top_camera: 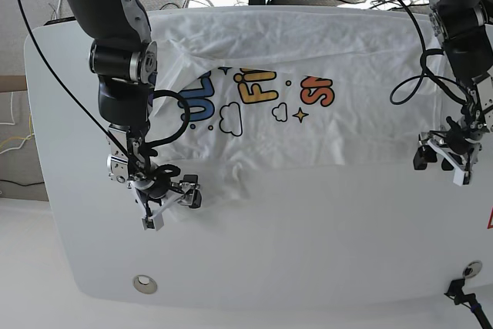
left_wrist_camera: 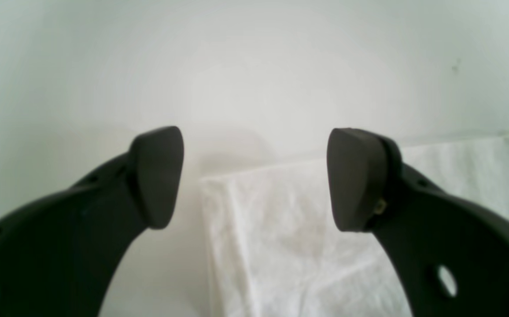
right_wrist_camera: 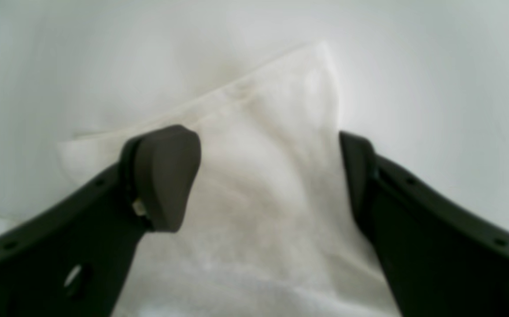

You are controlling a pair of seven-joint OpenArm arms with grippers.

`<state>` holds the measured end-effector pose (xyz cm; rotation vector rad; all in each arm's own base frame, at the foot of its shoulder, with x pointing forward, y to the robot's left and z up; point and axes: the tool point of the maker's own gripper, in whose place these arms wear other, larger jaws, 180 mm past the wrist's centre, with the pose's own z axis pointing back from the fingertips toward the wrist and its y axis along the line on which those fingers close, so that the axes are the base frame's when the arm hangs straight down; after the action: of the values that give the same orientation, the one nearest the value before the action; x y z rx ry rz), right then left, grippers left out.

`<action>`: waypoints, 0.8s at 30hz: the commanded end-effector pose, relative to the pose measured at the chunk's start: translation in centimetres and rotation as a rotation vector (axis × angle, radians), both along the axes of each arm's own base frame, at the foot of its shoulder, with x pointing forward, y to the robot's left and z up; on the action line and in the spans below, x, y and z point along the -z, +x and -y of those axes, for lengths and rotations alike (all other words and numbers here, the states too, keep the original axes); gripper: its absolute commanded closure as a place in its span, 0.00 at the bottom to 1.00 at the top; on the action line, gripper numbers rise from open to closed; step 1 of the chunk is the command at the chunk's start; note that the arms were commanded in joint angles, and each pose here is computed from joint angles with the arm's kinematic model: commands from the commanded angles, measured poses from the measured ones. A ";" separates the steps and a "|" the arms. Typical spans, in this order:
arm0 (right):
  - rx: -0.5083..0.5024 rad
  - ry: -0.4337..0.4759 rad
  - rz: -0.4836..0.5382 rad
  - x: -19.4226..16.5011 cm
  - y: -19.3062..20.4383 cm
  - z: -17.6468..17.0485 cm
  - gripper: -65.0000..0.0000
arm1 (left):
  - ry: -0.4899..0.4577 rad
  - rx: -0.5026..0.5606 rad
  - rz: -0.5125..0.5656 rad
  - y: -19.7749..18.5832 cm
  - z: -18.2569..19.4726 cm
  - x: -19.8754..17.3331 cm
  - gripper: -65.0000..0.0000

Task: Fold the T-shirt properly
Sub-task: 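Move both grippers to the hem corners of the shirt, then grasp the hem and fold it over toward the collar with both grippers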

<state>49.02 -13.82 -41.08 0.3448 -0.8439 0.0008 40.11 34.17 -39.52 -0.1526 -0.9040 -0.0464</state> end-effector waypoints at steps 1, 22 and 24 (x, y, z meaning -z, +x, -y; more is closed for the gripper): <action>0.000 0.012 0.062 -2.5 1.9 -0.4 0.30 | 0.025 -0.017 0.076 1.3 -1.9 -3.0 0.25; 0.001 0.010 0.049 -1.7 1.3 -0.4 1.00 | 0.070 0.004 -0.017 -1.7 -2.3 -0.8 0.25; 0.001 0.010 0.048 -1.7 1.2 -0.4 1.00 | 0.064 0.006 -0.028 -1.8 -2.1 -0.3 0.25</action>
<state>48.36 -13.04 -41.91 0.3550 -0.8279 -0.0010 37.02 35.02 -41.33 -0.1208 -0.8153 -0.0745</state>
